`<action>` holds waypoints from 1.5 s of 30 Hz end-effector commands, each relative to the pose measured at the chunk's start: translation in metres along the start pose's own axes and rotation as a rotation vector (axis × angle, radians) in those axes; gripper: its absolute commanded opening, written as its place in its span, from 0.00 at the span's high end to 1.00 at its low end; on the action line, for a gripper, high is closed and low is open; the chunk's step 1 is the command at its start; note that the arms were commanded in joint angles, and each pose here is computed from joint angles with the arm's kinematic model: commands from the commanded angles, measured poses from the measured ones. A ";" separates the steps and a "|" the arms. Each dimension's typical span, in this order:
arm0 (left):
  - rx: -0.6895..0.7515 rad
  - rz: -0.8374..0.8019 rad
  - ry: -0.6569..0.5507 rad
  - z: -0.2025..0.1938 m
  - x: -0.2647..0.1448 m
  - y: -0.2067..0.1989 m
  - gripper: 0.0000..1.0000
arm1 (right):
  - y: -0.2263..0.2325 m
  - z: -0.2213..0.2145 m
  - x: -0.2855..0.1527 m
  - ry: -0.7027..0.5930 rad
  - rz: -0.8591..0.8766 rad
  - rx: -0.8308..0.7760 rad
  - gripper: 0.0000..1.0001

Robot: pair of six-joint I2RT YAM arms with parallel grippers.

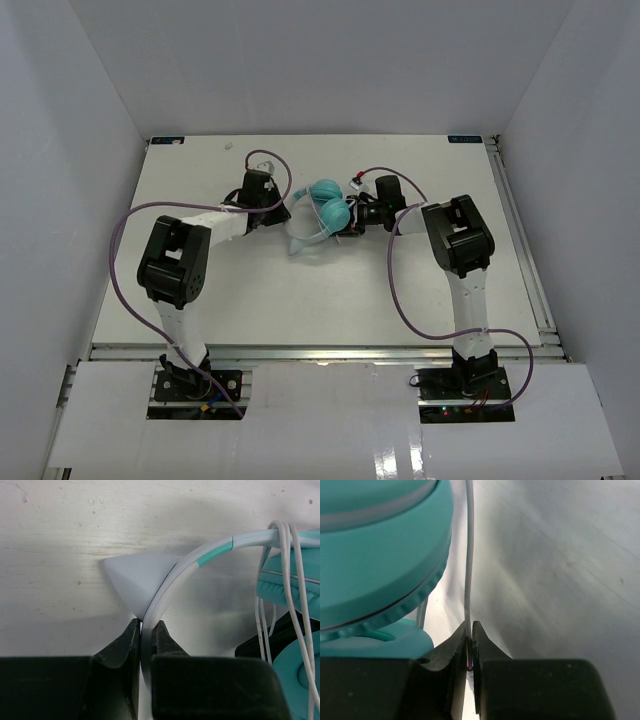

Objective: Wrap the headphones

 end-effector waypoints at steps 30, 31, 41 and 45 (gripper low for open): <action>-0.162 0.016 0.076 0.020 0.035 0.012 1.00 | -0.012 -0.022 -0.032 -0.082 -0.078 0.213 0.60; -0.167 0.016 0.080 0.021 0.037 0.012 1.00 | -0.012 -0.023 -0.033 -0.082 -0.078 0.216 0.59; -0.173 0.053 0.111 0.027 0.049 0.020 1.00 | -0.006 -0.026 -0.046 -0.093 -0.069 0.204 0.59; -0.163 0.090 0.120 0.029 0.053 0.025 1.00 | 0.000 -0.027 -0.054 -0.099 -0.062 0.181 0.59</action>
Point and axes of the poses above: each gripper's point midway between its finger pads, its own x axis out along the fingers, its own y axis along the line the jaws close on, z = x × y, the point moved 7 cm from there along -x, back along the fingers, and after that the axes turned 2 degrees about x, right-handed, at the moved point
